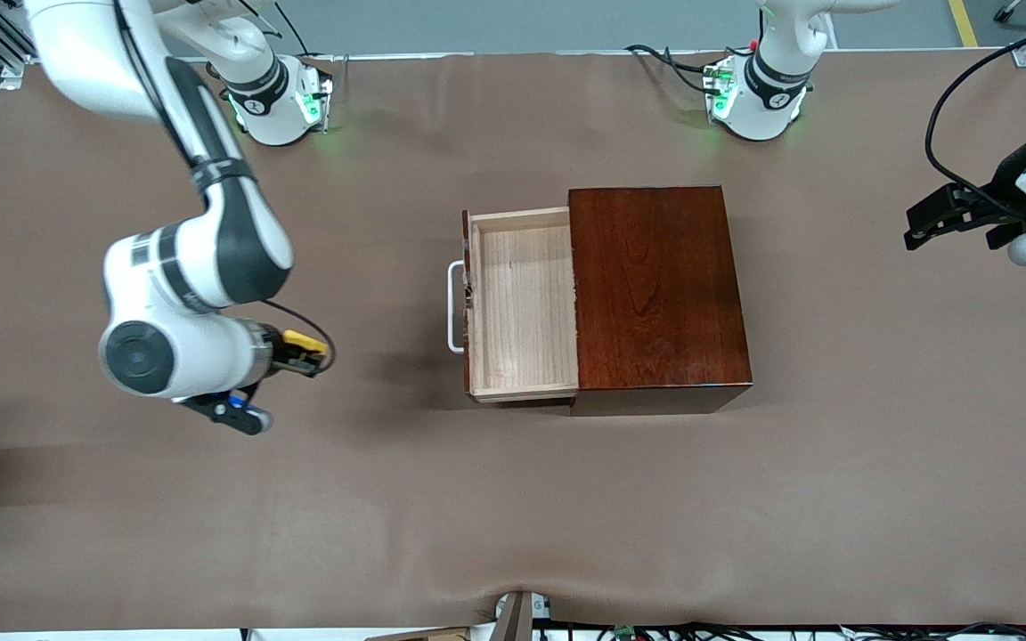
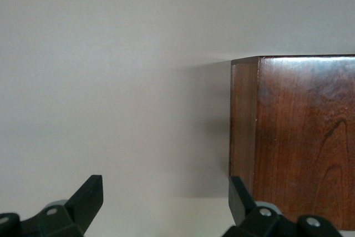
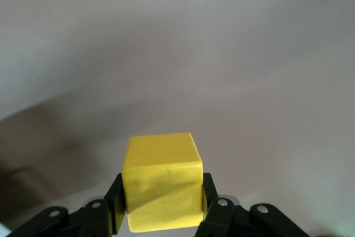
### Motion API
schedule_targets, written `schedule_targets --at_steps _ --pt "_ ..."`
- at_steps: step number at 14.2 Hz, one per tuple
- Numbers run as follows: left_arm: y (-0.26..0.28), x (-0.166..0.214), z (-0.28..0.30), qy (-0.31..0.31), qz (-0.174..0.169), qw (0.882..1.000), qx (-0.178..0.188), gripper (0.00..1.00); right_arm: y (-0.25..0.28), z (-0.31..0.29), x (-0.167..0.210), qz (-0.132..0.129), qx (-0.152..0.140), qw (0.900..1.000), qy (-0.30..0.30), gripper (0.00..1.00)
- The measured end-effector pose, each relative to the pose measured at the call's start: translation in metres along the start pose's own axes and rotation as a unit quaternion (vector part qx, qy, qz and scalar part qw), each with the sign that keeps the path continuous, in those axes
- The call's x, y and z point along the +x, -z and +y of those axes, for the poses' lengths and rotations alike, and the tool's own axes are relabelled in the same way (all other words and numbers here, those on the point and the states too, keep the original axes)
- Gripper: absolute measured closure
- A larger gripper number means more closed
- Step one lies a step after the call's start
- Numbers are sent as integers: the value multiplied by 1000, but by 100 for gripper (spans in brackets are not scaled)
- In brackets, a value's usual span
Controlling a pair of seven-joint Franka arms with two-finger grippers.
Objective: Open drawer, take yellow block, close drawer
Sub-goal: 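Lift the yellow cube out with the right gripper, move it aside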
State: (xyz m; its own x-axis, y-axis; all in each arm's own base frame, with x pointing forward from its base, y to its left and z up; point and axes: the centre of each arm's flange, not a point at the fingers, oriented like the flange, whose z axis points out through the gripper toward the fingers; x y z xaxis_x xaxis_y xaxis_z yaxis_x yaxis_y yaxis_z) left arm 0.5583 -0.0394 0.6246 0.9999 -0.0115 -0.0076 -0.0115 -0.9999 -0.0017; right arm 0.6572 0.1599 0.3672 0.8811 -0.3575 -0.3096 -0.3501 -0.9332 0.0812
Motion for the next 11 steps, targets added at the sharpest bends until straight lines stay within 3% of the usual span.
schedule_targets --at_steps 4,6,11 --pt "-7 3 2 -1 -8 1000 0 0 -14 62 22 5 -32 999 35 44" --pt "-8 3 4 -2 -11 1000 0 0 -34 84 28 20 -35 997 67 44" --pt "-9 2 6 -3 -13 1000 1 0 -94 169 46 26 -32 993 111 44"
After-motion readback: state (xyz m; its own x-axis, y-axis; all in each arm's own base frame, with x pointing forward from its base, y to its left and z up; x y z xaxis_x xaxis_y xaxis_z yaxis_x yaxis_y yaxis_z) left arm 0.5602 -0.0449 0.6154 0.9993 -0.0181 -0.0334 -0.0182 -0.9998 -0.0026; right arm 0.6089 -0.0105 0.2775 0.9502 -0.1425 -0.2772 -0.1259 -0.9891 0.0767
